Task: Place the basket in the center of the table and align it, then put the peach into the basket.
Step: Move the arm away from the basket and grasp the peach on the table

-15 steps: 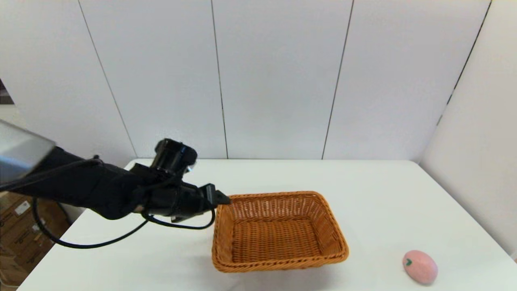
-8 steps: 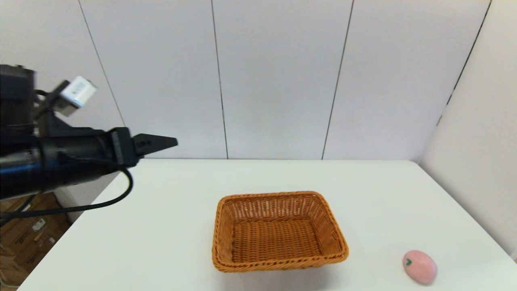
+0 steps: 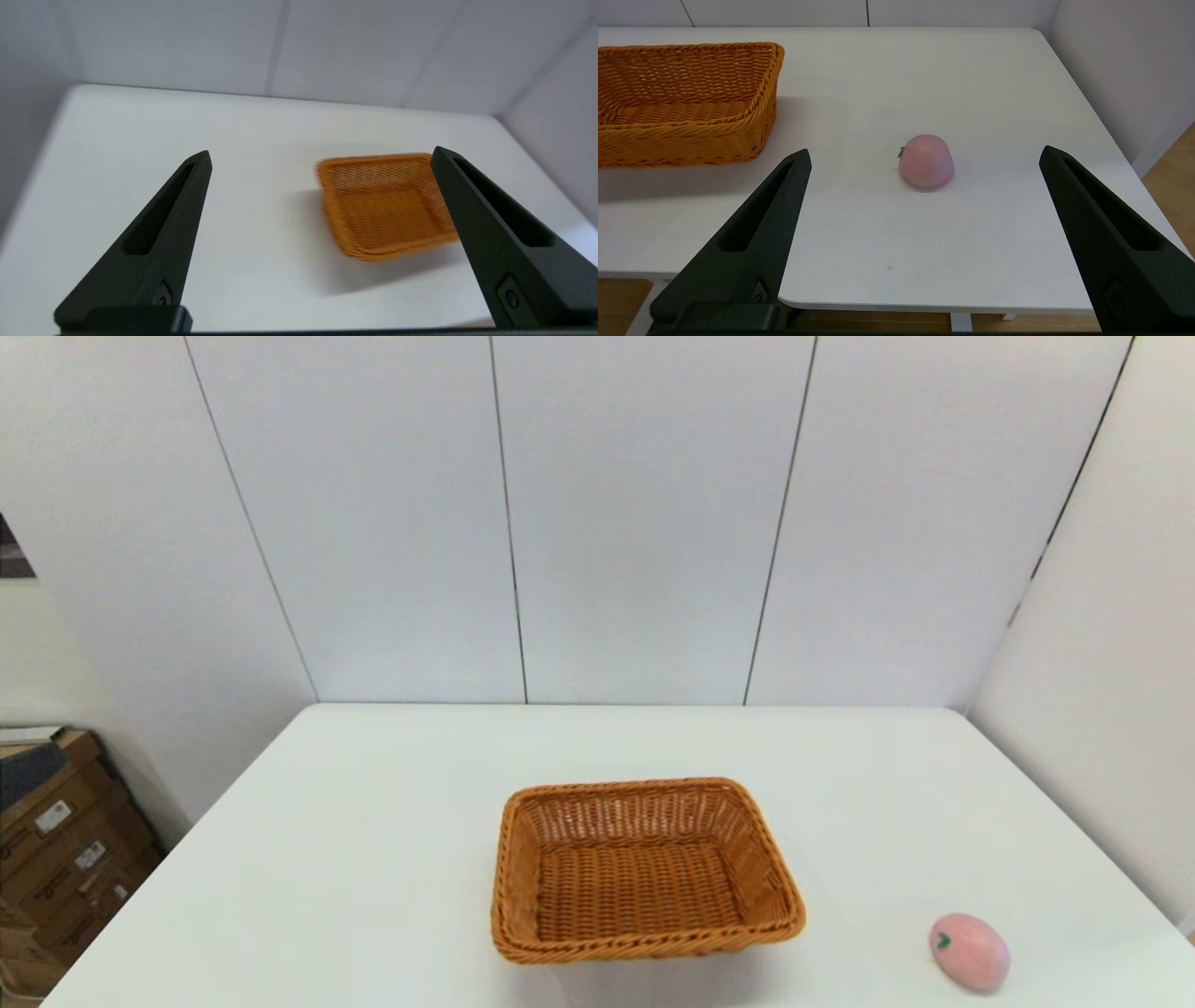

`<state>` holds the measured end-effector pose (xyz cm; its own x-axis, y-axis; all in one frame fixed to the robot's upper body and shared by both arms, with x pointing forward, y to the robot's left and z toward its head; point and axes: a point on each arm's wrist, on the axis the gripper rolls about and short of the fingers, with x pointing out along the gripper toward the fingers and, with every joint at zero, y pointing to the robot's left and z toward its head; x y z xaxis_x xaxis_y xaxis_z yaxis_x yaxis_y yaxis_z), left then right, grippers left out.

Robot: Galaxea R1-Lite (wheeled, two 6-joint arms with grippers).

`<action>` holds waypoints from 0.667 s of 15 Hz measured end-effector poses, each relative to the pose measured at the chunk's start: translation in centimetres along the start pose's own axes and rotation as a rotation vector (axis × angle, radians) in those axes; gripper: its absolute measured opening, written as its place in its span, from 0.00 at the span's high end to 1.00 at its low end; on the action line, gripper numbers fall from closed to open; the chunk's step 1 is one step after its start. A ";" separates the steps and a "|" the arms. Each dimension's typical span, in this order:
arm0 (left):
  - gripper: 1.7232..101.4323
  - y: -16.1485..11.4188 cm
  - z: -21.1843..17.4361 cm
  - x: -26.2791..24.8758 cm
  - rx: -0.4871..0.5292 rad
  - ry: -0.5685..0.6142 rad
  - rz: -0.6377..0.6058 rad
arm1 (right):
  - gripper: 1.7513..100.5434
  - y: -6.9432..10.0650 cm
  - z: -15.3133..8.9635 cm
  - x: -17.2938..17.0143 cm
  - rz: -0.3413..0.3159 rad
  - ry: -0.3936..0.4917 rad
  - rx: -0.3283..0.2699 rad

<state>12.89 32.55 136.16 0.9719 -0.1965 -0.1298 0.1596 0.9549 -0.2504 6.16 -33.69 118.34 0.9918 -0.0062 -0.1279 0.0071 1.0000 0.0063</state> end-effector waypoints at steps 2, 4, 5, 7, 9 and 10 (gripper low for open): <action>0.06 0.7 -1.7 -1.5 0.016 -0.037 0.089 | 0.04 0.0 0.0 0.0 0.000 0.000 0.000; 0.05 1.3 -4.1 -2.7 0.043 -0.047 0.124 | 0.04 0.0 0.0 0.0 -0.001 0.000 0.000; 0.05 1.5 -5.4 -3.2 0.065 -0.049 0.133 | 0.04 0.0 0.0 0.0 -0.001 0.000 0.000; 0.05 2.1 -7.9 -4.0 0.122 -0.053 0.162 | 0.04 0.0 0.0 0.0 -0.001 0.000 0.000; 0.04 2.5 -10.1 -4.4 0.176 -0.061 0.202 | 0.04 0.0 0.0 0.0 0.000 0.000 -0.002; 0.04 2.6 -11.1 -4.6 0.197 -0.066 0.217 | 0.04 0.0 0.0 0.0 0.000 0.000 -0.003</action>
<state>6.92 33.51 125.47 0.9950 0.0261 -0.0959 -0.0292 0.9991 -0.0316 6.16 -33.69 118.34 0.9918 -0.0066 -0.1279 0.0071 1.0000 0.0033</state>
